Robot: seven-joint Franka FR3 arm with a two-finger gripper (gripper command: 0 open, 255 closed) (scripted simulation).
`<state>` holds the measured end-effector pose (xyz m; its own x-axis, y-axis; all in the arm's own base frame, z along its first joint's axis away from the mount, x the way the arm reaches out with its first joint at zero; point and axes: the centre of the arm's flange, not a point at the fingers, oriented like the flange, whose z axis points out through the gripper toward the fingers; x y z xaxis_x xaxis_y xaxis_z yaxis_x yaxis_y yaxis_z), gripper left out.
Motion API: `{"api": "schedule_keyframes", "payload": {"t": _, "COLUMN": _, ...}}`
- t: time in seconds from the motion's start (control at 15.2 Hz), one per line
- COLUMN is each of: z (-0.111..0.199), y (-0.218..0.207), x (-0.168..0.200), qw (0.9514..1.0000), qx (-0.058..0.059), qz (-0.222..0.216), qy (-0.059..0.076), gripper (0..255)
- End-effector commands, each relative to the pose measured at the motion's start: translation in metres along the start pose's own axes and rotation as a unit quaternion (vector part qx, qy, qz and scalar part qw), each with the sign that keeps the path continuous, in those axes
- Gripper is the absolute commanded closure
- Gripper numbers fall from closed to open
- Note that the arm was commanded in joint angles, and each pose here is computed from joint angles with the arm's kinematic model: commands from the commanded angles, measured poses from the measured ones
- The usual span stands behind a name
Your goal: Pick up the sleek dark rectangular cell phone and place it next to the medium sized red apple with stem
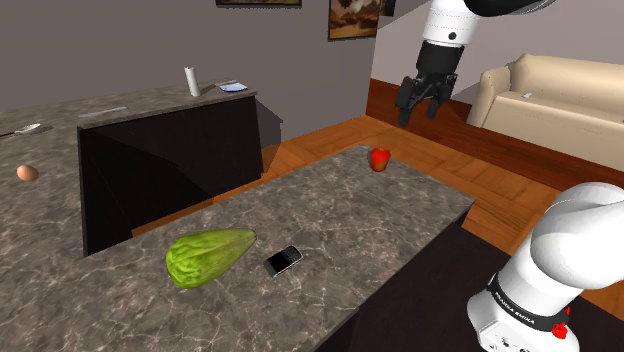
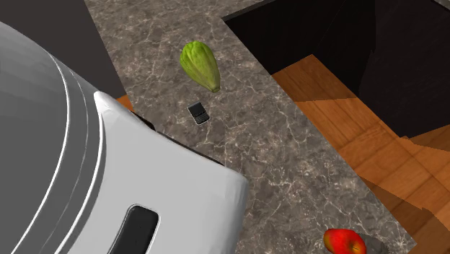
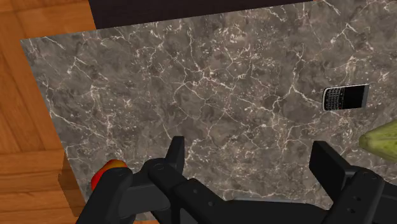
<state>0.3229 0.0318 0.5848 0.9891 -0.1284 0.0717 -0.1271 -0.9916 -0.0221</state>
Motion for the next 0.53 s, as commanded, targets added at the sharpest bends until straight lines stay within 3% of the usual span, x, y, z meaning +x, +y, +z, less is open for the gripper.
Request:
{"api": "schedule_keyframes", "payload": {"t": 0.0, "z": 0.000, "y": 0.000, "x": 0.000, "qw": 1.0000, "qx": 0.000, "qz": 0.000, "qy": 0.000, "gripper": 0}}
{"api": "schedule_keyframes", "payload": {"t": 0.2, "z": 0.028, "y": -0.028, "x": -0.009, "qw": 0.9987, "qx": -0.005, "qz": 0.050, "qy": -0.002, "gripper": 0}}
{"api": "schedule_keyframes", "payload": {"t": 0.46, "z": 0.065, "y": -0.067, "x": -0.016, "qw": 0.9932, "qx": -0.012, "qz": 0.116, "qy": -0.005, "gripper": 0}}
